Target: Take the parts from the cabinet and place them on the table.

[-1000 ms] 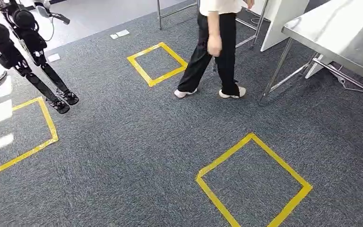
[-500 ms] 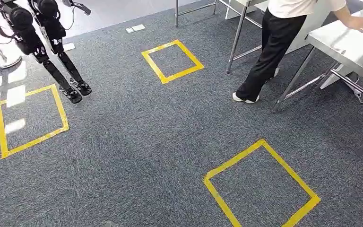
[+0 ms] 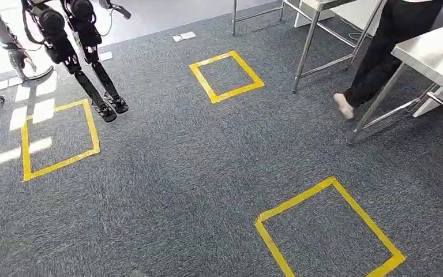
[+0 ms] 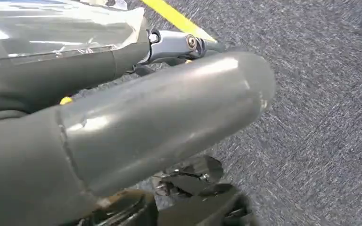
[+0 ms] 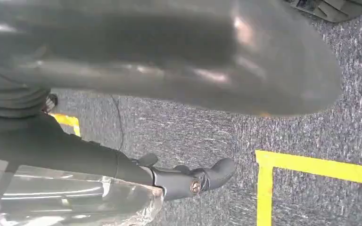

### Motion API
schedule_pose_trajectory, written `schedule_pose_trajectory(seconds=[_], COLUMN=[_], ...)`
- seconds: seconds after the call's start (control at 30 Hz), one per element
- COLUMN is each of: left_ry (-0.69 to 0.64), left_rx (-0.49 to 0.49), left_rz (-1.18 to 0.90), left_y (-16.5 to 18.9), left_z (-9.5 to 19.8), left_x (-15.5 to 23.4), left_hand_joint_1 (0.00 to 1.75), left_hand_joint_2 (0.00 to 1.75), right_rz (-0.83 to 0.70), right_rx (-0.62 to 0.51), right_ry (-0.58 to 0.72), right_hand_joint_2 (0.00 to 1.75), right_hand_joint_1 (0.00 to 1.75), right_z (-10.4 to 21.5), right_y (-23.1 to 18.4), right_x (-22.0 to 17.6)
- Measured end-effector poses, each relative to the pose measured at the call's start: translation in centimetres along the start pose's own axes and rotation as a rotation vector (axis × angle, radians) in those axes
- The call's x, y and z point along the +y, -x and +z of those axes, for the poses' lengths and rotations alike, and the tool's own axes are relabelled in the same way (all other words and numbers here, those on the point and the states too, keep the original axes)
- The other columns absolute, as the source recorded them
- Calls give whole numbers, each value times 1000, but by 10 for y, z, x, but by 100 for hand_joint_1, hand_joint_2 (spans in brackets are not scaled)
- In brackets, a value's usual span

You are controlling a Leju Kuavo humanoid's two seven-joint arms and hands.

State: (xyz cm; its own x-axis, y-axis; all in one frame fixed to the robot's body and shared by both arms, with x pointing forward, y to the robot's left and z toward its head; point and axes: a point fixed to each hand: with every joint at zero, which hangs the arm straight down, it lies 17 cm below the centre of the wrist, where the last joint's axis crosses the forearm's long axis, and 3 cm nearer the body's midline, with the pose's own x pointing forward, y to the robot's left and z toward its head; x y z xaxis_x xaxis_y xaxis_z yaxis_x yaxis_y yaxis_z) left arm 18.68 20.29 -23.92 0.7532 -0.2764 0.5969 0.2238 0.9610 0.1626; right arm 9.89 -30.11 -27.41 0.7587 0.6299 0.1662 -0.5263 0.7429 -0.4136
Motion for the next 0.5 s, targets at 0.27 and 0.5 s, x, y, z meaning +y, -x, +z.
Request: schedule_pose_trajectory(seconds=[0.27,0.5], left_ry=[-2,-3], left_rx=[-3,-3], left_rz=[3,6], left_y=[-3,-1], left_z=[-1,0], left_x=[1,1], left_hand_joint_1=[0,0], left_hand_joint_2=[0,0], right_rz=[6,12], right_rx=[-9,-15], right_ry=[-1,-10], right_hand_joint_2=[0,0], right_hand_joint_1=[0,0], right_z=[0,0], right_y=[-3,-5], right_x=[-1,2])
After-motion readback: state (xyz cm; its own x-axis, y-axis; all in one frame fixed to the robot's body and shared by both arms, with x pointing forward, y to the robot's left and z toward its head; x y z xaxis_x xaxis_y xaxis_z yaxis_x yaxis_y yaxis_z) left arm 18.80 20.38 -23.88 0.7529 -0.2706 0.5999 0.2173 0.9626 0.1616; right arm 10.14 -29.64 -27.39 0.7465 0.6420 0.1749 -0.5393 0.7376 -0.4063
